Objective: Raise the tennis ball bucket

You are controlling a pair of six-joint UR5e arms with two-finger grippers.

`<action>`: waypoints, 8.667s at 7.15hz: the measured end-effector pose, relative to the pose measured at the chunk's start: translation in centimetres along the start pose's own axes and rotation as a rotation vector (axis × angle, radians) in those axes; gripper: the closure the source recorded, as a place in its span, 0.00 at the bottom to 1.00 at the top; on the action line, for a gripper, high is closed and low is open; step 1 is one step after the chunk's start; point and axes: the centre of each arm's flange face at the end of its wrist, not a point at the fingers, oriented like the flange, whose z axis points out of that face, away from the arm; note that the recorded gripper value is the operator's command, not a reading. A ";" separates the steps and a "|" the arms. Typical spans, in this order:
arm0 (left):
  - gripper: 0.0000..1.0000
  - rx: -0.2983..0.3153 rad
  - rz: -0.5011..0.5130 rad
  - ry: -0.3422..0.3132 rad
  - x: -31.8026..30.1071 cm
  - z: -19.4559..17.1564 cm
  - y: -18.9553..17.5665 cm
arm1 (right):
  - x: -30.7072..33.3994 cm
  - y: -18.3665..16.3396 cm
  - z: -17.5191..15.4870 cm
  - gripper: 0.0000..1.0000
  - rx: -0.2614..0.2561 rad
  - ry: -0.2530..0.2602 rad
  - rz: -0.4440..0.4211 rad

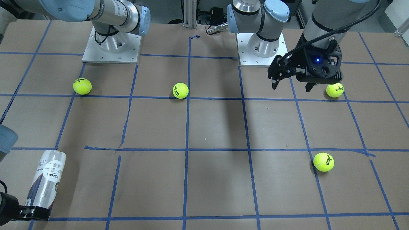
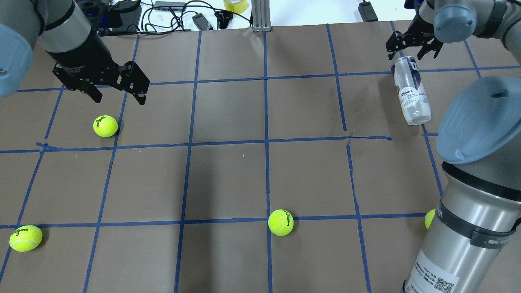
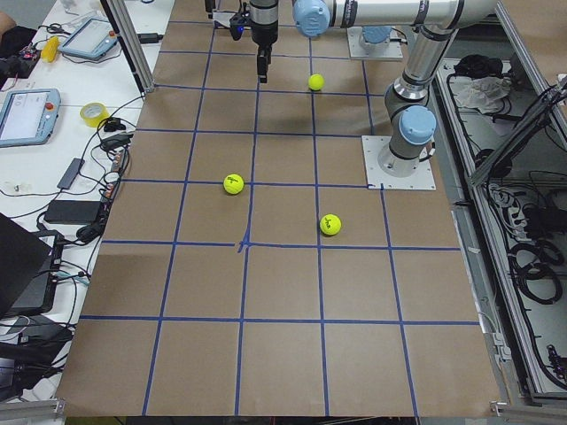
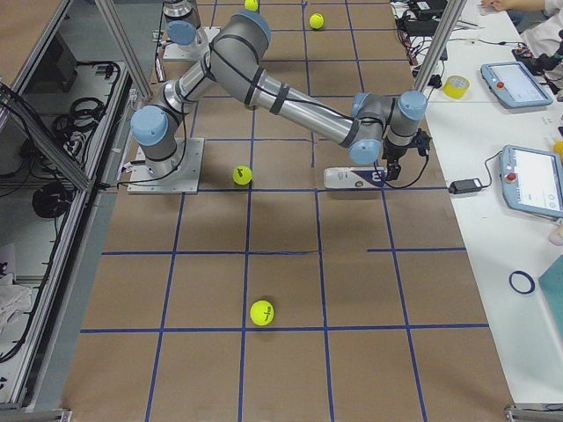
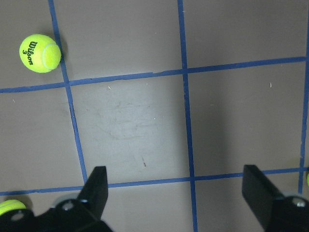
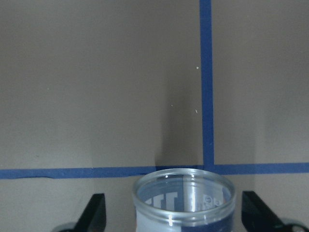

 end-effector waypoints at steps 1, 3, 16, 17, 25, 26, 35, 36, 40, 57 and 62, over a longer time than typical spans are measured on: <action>0.00 -0.001 0.001 0.001 0.0 0.0 0.0 | 0.1 0.0 0.9 0.00 -0.010 -0.004 -0.015; 0.00 -0.004 0.001 0.001 0.0 0.1 0.0 | 0.2 0.0 2.6 0.01 -0.030 -0.010 -0.035; 0.00 -0.001 0.002 0.003 -0.3 0.5 -0.1 | -44.1 9.2 -9.4 0.59 0.183 0.002 -1.058; 0.00 -0.003 0.002 0.002 -0.3 0.5 0.0 | -48.7 11.3 -8.4 0.59 0.224 0.015 -1.289; 0.00 -0.007 0.001 0.002 -0.3 0.7 0.1 | -57.0 17.9 0.1 0.00 0.211 -0.008 -1.471; 0.00 -0.008 0.002 0.002 -0.3 0.8 0.1 | -57.0 17.9 0.3 0.01 0.212 -0.008 -1.452; 0.00 -0.017 0.003 0.038 -0.1 3.1 -1.0 | -28.4 12.4 -18.9 0.00 0.026 -0.058 -0.691; 0.00 0.014 0.001 0.074 0.1 4.3 -2.1 | -24.2 13.0 -21.2 0.00 -0.002 -0.053 -0.521; 0.00 0.142 0.003 0.315 1.8 13.6 -9.0 | -17.1 15.8 -26.2 0.00 -0.051 0.032 -0.130; 1.00 0.090 -0.146 0.721 5.4 28.8 -15.1 | -20.7 20.8 -30.5 0.00 -0.040 0.024 0.086; 1.00 0.099 -0.353 0.595 3.8 18.1 -19.4 | -23.0 21.7 -30.0 0.00 -0.058 0.033 0.085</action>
